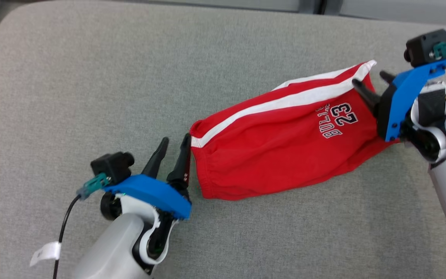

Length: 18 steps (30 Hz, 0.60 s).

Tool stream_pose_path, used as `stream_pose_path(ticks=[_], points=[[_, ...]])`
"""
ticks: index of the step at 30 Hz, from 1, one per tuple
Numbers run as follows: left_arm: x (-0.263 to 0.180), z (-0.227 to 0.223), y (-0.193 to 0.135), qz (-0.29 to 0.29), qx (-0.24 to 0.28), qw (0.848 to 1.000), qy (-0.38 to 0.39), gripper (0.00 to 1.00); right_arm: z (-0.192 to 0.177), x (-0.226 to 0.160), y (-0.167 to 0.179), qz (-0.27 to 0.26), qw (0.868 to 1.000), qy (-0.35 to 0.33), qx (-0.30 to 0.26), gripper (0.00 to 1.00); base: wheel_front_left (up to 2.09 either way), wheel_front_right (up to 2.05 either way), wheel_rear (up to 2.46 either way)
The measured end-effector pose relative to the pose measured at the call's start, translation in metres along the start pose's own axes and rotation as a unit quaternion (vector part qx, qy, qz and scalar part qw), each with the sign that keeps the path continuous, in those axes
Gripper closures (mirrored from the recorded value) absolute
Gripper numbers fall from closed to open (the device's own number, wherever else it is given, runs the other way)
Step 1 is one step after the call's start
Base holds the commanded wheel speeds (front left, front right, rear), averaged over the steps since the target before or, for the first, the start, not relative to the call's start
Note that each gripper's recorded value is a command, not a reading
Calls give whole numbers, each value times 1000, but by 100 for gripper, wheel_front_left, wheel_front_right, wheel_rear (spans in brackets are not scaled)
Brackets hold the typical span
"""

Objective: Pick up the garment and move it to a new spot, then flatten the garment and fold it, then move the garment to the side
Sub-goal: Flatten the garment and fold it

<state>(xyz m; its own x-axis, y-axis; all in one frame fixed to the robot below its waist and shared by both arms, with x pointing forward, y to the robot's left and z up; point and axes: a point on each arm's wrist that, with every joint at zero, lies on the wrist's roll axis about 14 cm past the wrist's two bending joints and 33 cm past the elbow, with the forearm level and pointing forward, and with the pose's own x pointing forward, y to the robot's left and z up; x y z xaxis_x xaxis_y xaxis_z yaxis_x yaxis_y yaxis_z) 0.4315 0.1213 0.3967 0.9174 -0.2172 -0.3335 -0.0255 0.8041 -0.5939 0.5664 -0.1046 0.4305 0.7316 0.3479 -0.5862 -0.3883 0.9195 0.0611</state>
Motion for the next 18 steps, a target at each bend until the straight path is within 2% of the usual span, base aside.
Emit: stream_pose_path(ticks=[4, 8, 11, 13, 18], points=[[-17, 12, 3, -1, 31, 999, -29, 0, -12, -20, -4, -3, 1000, 26, 15, 0, 0, 0, 0], [-32, 36, 4, -1, 68, 995, -75, 0, -15, -39, -16, -21, 999, 20, 27, 0, 0, 0, 0], [-41, 66, 3, 0, 116, 985, -124, 0, -27, -46, -24, -37, 998, 25, 45, 0, 0, 0, 0], [-47, 80, 0, 1, 149, 977, -153, 0, -32, -46, -24, -41, 996, 20, 83, 0, 0, 0, 0], [-57, 81, 8, 20, 197, 966, -169, 0, -48, -37, -20, -51, 990, 17, 133, 0, 0, 0, 0]])
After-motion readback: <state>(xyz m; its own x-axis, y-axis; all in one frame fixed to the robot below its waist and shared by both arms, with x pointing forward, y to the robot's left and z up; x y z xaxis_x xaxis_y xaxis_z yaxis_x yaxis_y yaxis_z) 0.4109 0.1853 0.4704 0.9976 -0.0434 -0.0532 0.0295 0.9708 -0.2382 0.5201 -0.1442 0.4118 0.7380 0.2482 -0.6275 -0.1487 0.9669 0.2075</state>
